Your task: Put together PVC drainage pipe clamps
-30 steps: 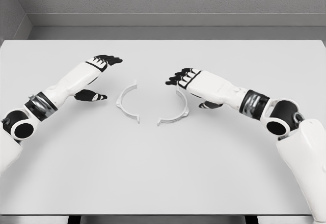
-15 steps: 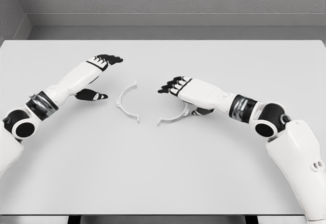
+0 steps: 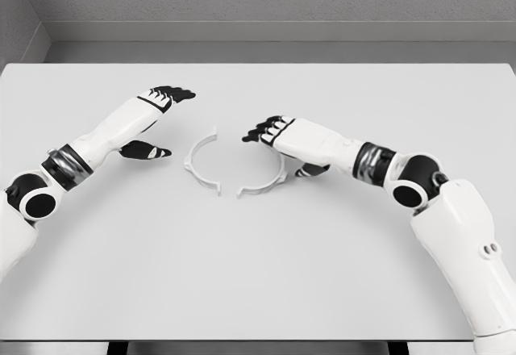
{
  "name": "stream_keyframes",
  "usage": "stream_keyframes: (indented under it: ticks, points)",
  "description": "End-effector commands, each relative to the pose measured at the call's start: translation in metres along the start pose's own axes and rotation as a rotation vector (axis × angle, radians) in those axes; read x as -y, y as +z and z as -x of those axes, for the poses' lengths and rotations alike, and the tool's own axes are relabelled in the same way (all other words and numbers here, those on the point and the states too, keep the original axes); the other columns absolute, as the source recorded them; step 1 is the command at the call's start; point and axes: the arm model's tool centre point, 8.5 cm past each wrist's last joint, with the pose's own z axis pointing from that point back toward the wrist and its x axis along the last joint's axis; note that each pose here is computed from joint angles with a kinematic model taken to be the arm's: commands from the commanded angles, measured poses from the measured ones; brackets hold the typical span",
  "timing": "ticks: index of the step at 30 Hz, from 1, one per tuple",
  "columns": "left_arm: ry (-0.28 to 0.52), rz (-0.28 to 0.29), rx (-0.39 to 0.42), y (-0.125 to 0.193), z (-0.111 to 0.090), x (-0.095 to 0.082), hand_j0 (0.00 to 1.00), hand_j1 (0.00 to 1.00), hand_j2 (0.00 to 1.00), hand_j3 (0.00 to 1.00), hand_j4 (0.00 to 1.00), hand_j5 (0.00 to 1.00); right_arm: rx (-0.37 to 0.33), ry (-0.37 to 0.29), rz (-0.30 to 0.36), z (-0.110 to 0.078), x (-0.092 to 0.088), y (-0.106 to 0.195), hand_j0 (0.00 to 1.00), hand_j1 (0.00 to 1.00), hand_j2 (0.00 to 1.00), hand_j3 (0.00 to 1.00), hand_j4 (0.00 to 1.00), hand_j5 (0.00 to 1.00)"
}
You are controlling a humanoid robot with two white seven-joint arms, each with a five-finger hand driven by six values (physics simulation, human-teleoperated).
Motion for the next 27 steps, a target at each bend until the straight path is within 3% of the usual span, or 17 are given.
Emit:
stream_keyframes:
  ticks: [1,10,27]
  points:
    - [0.005,-0.005,0.0,0.0,0.0,-0.001,1.0,1.0,1.0,1.0,1.0,1.0,0.007,-0.011,0.002,-0.002,-0.001,-0.004,1.0,1.0,1.0,1.0,1.0,1.0]
    - [0.004,-0.005,0.0,0.0,0.0,-0.001,1.0,1.0,1.0,1.0,1.0,1.0,0.03,-0.019,0.006,-0.012,-0.002,-0.015,1.0,1.0,1.0,1.0,1.0,1.0]
    - [0.009,-0.003,0.005,-0.002,-0.002,0.002,1.0,1.0,1.0,1.0,1.0,1.0,0.043,-0.013,0.017,-0.014,0.015,-0.037,1.0,1.0,1.0,1.0,1.0,1.0]
